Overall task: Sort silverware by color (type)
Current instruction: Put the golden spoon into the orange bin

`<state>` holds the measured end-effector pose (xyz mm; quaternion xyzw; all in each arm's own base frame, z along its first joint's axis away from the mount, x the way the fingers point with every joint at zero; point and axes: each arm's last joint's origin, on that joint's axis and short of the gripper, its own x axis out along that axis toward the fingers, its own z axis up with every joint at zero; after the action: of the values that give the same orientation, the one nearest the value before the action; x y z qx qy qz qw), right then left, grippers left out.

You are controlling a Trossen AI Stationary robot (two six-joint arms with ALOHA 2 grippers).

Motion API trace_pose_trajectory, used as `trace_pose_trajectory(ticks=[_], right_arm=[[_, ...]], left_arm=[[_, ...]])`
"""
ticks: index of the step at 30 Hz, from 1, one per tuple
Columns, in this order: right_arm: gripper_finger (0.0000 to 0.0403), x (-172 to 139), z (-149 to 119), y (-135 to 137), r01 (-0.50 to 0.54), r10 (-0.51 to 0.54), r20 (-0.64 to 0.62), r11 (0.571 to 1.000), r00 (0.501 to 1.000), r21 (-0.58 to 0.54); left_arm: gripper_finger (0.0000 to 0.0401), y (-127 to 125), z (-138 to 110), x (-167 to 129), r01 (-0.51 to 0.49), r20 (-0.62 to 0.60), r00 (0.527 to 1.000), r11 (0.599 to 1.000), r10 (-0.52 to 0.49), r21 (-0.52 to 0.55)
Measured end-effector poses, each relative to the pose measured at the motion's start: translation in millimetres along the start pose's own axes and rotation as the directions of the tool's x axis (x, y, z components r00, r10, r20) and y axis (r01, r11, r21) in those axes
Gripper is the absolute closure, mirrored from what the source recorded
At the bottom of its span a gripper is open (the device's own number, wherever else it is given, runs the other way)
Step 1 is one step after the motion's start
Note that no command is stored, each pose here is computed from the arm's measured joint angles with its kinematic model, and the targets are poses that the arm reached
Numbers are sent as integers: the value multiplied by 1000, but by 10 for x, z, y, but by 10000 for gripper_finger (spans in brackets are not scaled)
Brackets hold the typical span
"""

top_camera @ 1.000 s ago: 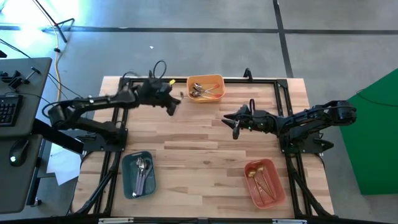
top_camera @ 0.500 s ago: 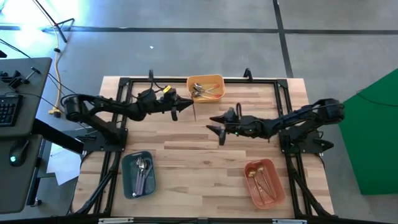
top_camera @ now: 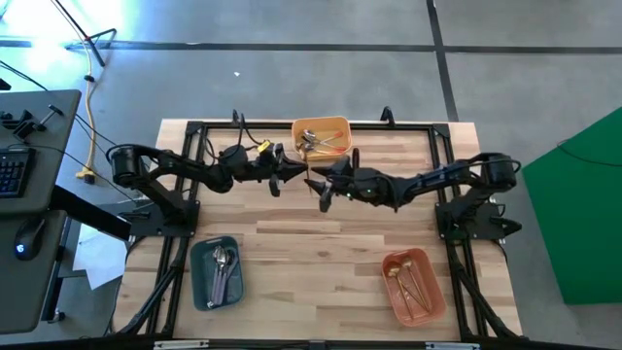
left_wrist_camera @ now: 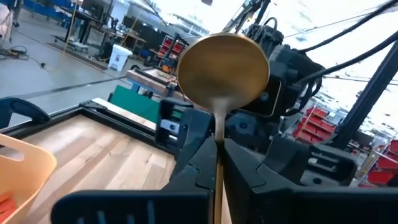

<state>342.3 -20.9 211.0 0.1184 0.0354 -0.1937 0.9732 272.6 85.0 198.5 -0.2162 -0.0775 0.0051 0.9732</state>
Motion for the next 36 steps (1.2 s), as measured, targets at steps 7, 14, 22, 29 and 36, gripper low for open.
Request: trace_pose_trajectory(ticks=[7, 14, 22, 29, 36], right_arm=[[233, 166, -34, -7, -66, 67, -32, 997, 997, 28], [366, 170, -35, -6, -63, 63, -33, 998, 997, 26], [388, 122, -17, 19, -62, 64, -69, 998, 996, 27], [390, -172, 180, 157, 10, -13, -123, 1000, 992, -24], [396, -674, 258, 372, 7, 13, -308, 998, 951, 64]], left_arm=[[399, -11, -7, 4, 0, -1, 1000, 999, 0, 32], [397, -14, -15, 3, 21, -18, 1000, 999, -20, 41], [359, -8, -39, 3, 24, -46, 999, 997, -21, 70], [311, 1, -90, -7, 13, -84, 996, 996, -6, 83], [289, -17, -190, -3, 18, -168, 986, 991, 5, 135]])
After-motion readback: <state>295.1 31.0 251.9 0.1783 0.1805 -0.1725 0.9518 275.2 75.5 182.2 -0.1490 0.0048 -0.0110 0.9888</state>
